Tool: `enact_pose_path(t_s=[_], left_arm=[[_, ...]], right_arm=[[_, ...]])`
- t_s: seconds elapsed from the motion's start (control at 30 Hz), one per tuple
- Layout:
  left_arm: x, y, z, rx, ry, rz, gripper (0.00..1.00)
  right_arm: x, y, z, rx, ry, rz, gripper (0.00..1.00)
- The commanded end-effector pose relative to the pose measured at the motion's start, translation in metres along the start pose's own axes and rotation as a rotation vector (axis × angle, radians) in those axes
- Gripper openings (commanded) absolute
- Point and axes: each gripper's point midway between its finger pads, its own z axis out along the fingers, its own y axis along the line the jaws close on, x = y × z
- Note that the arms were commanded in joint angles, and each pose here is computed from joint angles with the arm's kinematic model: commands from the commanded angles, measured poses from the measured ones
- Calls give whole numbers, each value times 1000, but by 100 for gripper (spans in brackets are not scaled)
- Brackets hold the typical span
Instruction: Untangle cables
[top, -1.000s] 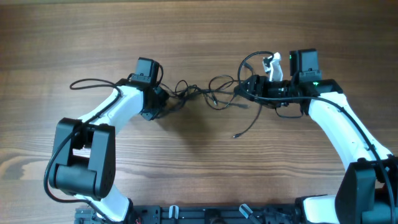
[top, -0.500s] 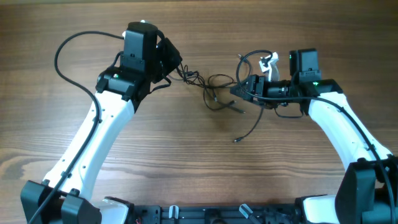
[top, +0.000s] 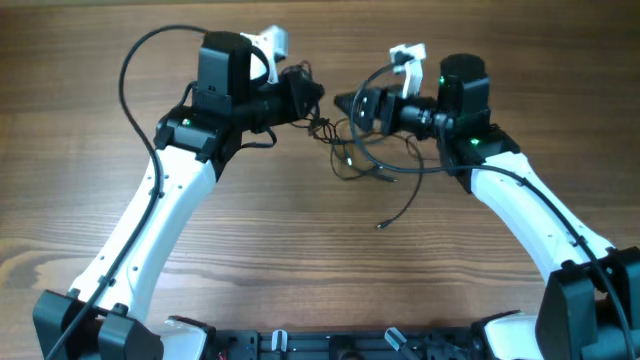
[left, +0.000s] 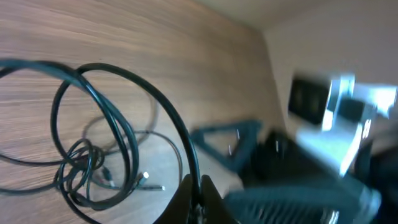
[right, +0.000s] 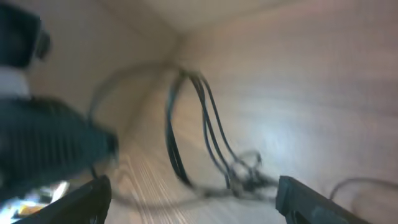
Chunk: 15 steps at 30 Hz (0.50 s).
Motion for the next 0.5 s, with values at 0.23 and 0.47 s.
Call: enact_pose_path(t_s=[0.23, 0.47], left_arm=[[9, -41, -11, 203, 47, 197, 4], [-1, -42, -17, 207, 11, 210, 4]], right_arm=[[19, 3, 30, -235, 118, 243, 82], [36, -23, 51, -141, 125, 302, 8]])
